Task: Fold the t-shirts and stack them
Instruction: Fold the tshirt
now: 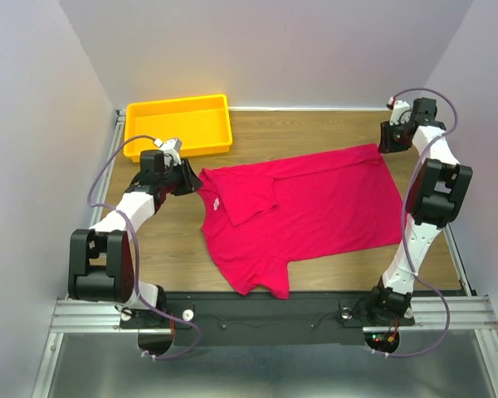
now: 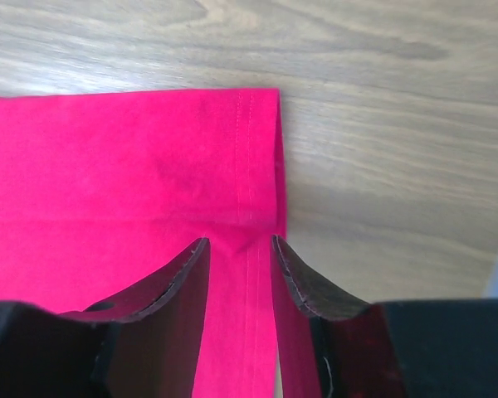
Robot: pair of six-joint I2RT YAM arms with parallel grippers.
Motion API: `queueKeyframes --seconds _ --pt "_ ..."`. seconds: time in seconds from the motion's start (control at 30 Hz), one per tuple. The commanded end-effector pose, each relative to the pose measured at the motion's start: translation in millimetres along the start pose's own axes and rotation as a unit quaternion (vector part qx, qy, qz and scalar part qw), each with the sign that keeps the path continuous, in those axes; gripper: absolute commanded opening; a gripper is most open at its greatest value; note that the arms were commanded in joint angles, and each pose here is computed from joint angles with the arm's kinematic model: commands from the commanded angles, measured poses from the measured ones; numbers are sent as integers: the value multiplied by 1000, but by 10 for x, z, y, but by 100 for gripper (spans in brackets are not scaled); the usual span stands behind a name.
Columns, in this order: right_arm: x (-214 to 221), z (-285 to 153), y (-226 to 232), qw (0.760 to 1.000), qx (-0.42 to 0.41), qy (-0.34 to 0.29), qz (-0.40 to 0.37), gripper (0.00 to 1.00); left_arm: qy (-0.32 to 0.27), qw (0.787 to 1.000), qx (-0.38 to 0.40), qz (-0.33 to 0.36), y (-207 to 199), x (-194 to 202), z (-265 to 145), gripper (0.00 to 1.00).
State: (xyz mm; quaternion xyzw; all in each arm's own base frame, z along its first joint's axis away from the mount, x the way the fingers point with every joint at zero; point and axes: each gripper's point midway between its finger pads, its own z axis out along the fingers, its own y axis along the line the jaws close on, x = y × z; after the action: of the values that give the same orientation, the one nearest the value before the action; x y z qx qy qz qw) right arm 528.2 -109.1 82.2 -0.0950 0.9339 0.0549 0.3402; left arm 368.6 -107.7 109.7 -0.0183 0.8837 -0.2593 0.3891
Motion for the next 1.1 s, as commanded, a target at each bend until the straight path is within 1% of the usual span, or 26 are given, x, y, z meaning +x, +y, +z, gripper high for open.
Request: queueKeyframes --seconds 0.0,0.03,0.07,0.1,0.13,0.17,0.3,0.33,0.37,0.4,0.47,0.5,0.53,0.57,0.6,0.67,0.73,0.77,0.83,0.87,1.07 --pt "-325 -538 -1 998 34 -46 -27 42 -36 999 15 7 -164 -166 -170 41" --pt "-309 -575 24 998 33 -46 -26 43 -37 999 16 6 -181 -167 -189 41" --pt "-285 -611 63 998 29 -46 -30 43 -33 999 10 -13 -174 -144 -212 41" --pt "-235 -704 143 998 22 -47 -32 44 -31 999 9 -18 -195 -137 -239 41" --pt "-170 -722 210 998 11 -45 -33 44 -28 999 13 -22 -223 -115 -263 41" --pt "-146 -778 327 998 -12 -51 -44 45 -20 999 12 -41 -242 -64 -295 41" --pt "199 -999 631 995 -47 -42 -71 54 -5 997 39 -67 -534 159 -466 41" --pt "261 -1048 675 995 -49 -40 -77 54 9 996 44 -72 -602 255 -483 40" --pt "442 -1108 764 995 -55 -28 -81 54 28 995 44 -80 -649 377 -506 40" --pt "518 -1149 795 994 -56 -25 -96 54 42 993 39 -103 -689 491 -530 40" --pt "747 -1240 912 992 -63 -13 -107 54 91 988 45 -112 -863 814 -565 40" --pt "810 -1263 930 991 -63 -10 -116 55 107 986 44 -116 -921 931 -586 40" --pt "892 -1279 952 991 -62 -4 -117 55 118 983 29 -139 -934 1047 -628 41" --pt "985 -1326 976 991 -56 2 -118 55 135 981 37 -138 -1043 1179 -667 41" --pt "1041 -1336 990 991 -55 6 -118 55 140 976 31 -166 -1068 1263 -711 41" --pt "1180 -1378 1032 992 -52 16 -116 55 164 969 19 -186 -1118 1465 -796 42" --pt "1256 -1396 1057 992 -51 22 -115 55 174 963 -1 -207 -1098 1581 -872 42" --pt "1294 -1404 1065 992 -51 25 -115 55 195 954 -21 -226 -1083 1708 -941 43" --pt "1366 -1422 1100 992 -52 27 -114 55 209 948 -39 -237 -1069 1809 -1031 44" --pt "1383 -1426 1111 992 -53 27 -116 55 232 941 -53 -239 -1071 1937 -1119 45" --pt "1446 -1416 1151 992 -60 31 -111 55 279 928 -87 -231 -1031 2231 -1350 51"
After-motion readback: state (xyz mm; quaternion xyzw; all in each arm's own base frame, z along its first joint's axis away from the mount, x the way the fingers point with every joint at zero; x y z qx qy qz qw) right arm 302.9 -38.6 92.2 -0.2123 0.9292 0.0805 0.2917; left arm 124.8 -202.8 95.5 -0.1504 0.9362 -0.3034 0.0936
